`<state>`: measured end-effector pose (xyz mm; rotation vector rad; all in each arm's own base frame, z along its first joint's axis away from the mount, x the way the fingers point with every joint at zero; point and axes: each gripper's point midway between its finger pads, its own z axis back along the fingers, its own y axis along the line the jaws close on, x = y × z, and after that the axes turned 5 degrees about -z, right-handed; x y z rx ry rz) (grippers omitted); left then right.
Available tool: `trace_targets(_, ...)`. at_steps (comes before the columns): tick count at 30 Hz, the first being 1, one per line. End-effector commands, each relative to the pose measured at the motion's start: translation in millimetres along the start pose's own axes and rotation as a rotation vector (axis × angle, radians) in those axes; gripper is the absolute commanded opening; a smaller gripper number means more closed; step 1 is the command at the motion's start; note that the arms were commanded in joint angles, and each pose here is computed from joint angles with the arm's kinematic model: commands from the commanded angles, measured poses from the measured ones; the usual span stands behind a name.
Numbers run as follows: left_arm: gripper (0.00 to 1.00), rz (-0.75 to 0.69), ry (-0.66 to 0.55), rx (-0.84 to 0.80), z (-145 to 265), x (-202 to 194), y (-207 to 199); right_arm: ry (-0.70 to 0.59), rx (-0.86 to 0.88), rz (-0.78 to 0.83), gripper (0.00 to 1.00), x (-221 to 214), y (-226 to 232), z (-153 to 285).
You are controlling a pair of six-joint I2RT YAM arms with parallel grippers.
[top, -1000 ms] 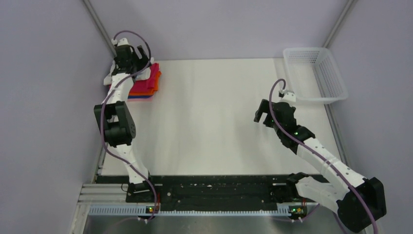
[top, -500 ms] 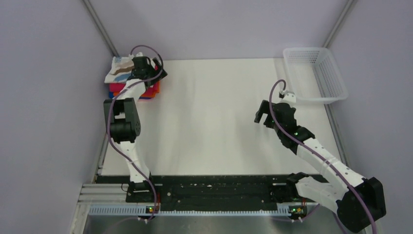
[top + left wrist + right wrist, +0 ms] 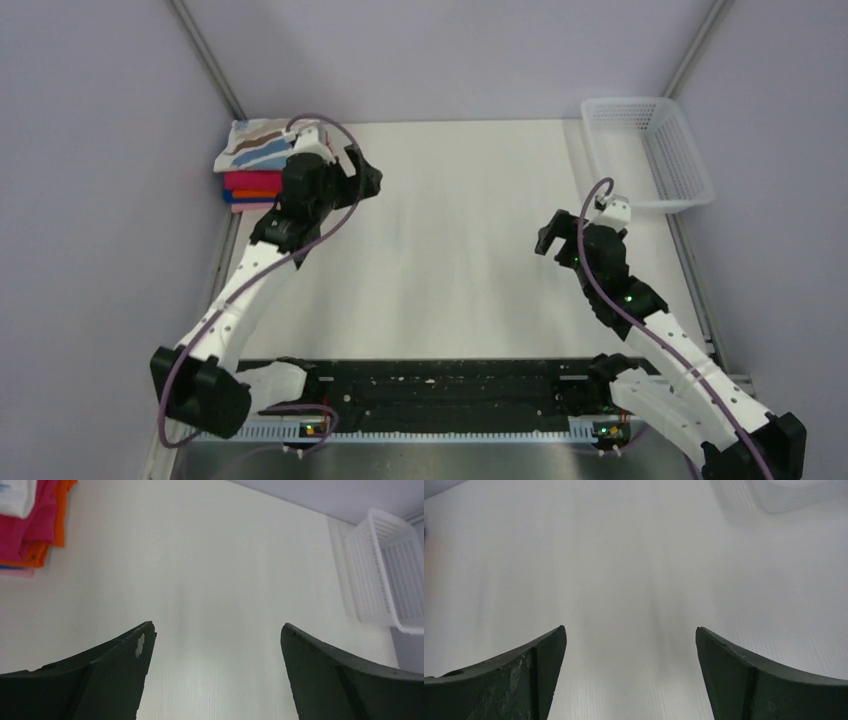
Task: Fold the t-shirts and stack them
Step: Reset both arms
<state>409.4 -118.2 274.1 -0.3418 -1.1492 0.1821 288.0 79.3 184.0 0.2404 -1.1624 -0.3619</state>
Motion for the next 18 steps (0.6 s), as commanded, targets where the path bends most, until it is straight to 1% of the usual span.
trace_targets(1,0.99,0.055,0.100,0.021,33,-71,19,-0.088,-0.041,-0.026,0.99,8,-18,7)
trace_targets(3,0.99,0.060,0.092,0.054,48,-86,34,-0.118,-0.056,-0.045,0.99,6,-26,9)
trace_targets(8,0.99,0.062,0.004,0.131,67,-91,60,-0.130,-0.025,-0.081,0.99,-5,-29,10)
trace_targets(12,0.99,0.068,-0.070,0.146,72,-89,68,-0.119,-0.040,-0.071,0.99,-9,-33,8)
trace_targets(18,0.99,0.052,-0.117,0.186,72,-80,76,-0.126,-0.027,-0.062,0.99,-7,-29,8)
